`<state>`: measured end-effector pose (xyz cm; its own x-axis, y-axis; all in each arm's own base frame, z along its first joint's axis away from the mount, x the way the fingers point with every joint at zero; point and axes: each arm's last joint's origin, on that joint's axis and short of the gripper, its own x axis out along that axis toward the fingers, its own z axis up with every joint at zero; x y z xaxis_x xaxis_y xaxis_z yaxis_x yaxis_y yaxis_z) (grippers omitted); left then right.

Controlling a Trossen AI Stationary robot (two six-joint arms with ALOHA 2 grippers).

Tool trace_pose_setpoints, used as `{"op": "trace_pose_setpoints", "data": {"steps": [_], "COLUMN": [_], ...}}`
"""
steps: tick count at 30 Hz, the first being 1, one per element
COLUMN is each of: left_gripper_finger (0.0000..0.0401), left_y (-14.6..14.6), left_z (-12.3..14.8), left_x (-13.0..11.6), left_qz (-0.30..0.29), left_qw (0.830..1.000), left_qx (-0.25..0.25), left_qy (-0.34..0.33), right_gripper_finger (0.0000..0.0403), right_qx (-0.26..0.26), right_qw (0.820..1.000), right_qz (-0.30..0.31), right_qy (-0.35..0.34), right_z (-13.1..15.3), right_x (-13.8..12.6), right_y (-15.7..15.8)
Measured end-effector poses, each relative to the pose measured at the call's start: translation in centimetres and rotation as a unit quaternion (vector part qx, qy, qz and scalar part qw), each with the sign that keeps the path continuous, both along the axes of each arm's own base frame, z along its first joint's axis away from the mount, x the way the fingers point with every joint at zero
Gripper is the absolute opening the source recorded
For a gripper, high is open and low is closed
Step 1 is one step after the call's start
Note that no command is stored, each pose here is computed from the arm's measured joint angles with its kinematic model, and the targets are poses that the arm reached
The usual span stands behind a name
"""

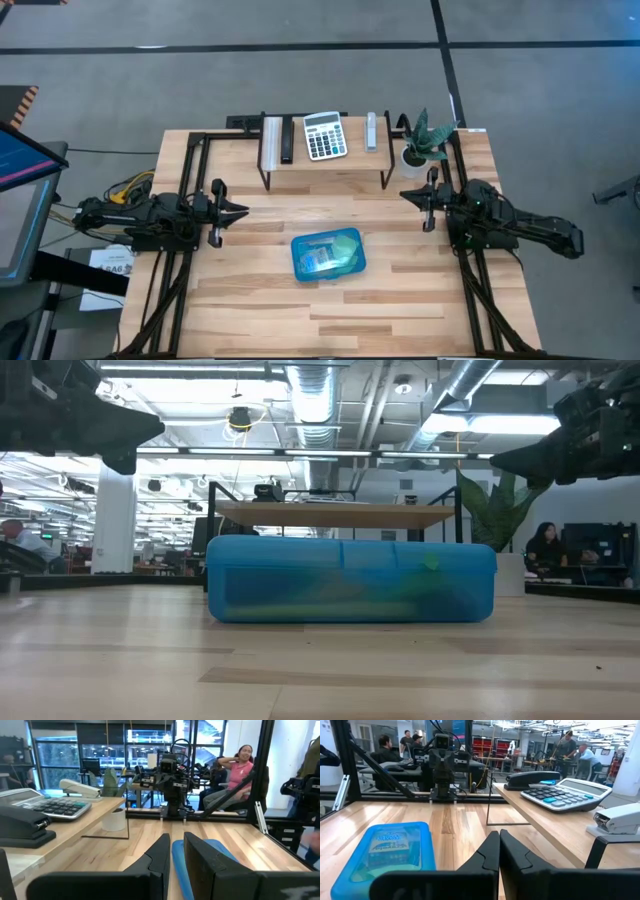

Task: Pack school essentials
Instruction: Return to Home Position

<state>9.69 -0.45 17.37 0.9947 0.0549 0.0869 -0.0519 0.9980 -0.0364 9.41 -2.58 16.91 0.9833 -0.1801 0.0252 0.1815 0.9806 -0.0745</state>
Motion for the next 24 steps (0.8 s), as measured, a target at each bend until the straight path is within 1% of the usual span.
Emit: {"op": "trace_pose_setpoints", "data": {"steps": [4, 9, 15, 24], "left_gripper_finger": [0.0043, 0.0043, 0.0043, 0.0043], "left_y": [0.00, -0.01, -0.02, -0.02], "left_z": [-0.01, -0.35, -0.30, -0.30], "left_x": [0.00, 0.03, 0.02, 0.02], "left_qz": [0.000, -0.001, -0.003, -0.003], "left_qw": [1.000, 1.000, 1.000, 1.000], "left_qx": [-0.001, 0.009, -0.006, -0.007], "left_qy": [0.000, 0.018, 0.015, 0.015], "right_gripper_finger": [0.0022, 0.0024, 0.0022, 0.0024], "right_qx": [-0.001, -0.001, -0.001, 0.000], "right_qw": [1.000, 1.000, 1.000, 1.000], "right_qz": [0.000, 0.000, 0.000, 0.000], "right_qy": [-0.003, -0.003, -0.004, -0.005], "right_z": [0.04, 0.04, 0.05, 0.06], "right_x": [0.00, 0.00, 0.00, 0.00], "right_y": [0.00, 0.00, 0.00, 0.00]}}
